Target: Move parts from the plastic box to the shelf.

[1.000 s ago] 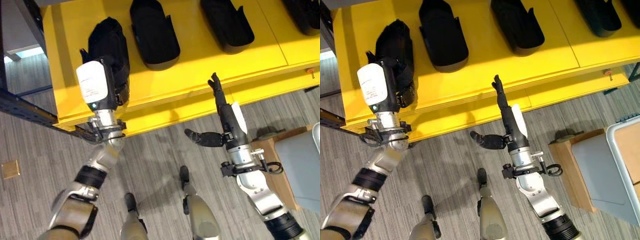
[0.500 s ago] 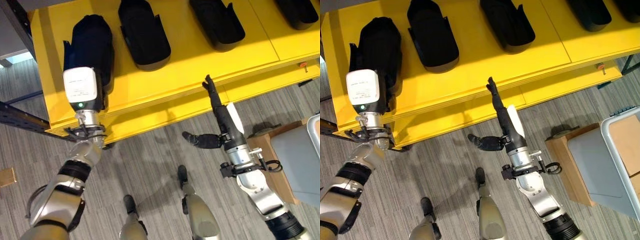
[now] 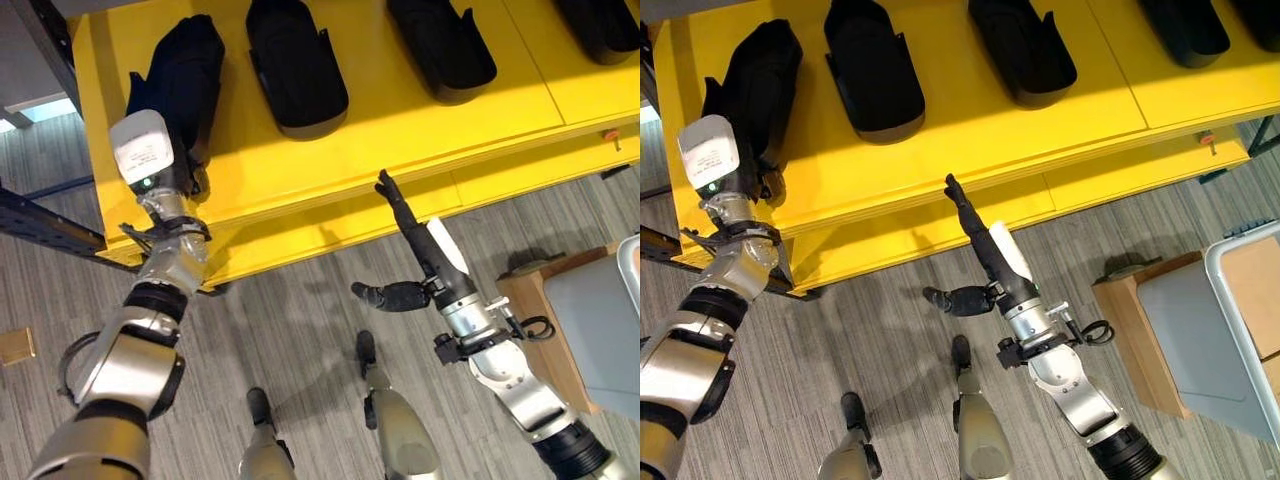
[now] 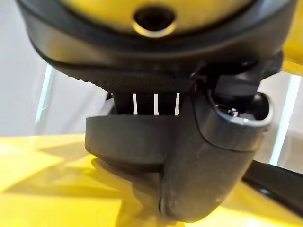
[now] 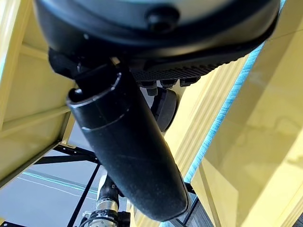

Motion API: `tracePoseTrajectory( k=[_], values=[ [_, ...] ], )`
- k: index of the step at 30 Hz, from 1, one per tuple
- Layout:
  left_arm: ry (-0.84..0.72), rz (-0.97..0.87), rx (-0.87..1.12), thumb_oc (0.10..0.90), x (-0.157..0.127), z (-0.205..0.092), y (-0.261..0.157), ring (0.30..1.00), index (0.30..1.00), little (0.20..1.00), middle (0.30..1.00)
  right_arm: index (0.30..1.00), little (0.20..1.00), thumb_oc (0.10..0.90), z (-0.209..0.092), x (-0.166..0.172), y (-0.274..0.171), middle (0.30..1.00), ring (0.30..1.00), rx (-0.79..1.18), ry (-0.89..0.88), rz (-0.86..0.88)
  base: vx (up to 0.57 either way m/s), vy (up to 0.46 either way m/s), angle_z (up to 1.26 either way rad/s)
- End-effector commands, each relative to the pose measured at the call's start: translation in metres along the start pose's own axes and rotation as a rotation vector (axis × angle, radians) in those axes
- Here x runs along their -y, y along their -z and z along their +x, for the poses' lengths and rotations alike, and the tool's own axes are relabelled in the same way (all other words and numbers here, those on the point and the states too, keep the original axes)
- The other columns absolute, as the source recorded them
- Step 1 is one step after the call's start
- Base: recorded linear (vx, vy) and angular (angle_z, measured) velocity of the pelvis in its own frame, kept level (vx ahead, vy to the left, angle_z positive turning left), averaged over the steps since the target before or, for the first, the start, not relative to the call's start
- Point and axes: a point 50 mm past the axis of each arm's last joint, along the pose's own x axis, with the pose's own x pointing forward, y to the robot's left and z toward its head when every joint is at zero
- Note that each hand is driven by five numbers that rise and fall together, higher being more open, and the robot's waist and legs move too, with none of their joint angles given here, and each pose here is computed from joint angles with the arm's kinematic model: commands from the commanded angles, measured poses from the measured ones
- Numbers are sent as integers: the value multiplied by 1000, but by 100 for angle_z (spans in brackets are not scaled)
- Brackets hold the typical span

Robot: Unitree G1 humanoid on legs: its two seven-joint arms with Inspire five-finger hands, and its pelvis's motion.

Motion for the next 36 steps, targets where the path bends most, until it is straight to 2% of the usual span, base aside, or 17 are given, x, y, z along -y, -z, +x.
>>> tracePoseTrajectory(
  k=[1, 6, 7, 22, 36],
  values=[
    [34, -91, -132, 400, -4, 12, 6, 300, 300, 300, 300, 1000, 1000, 900, 12, 16, -38, 1000, 1000, 229, 59, 37, 0, 0, 0],
    [33, -230, -225, 400, -3, 13, 6, 300, 300, 300, 300, 1000, 1000, 900, 10, 14, -36, 1000, 1000, 211, 48, 47, 1, 0, 1],
    [21, -320, -268, 400, -1, 12, 2, 300, 300, 300, 300, 1000, 1000, 900, 9, 13, -35, 1000, 1000, 203, 48, 49, 0, 0, 0],
    [-73, -554, -475, 400, 13, -8, 16, 300, 300, 300, 300, 1000, 1000, 900, 6, 13, -33, 1000, 1000, 192, 46, 37, -1, -2, 1],
    [-47, -439, -462, 400, 16, -15, 30, 300, 300, 300, 300, 1000, 1000, 900, 4, 16, -34, 1000, 1000, 194, 36, 26, 0, 0, 0]
  ],
)
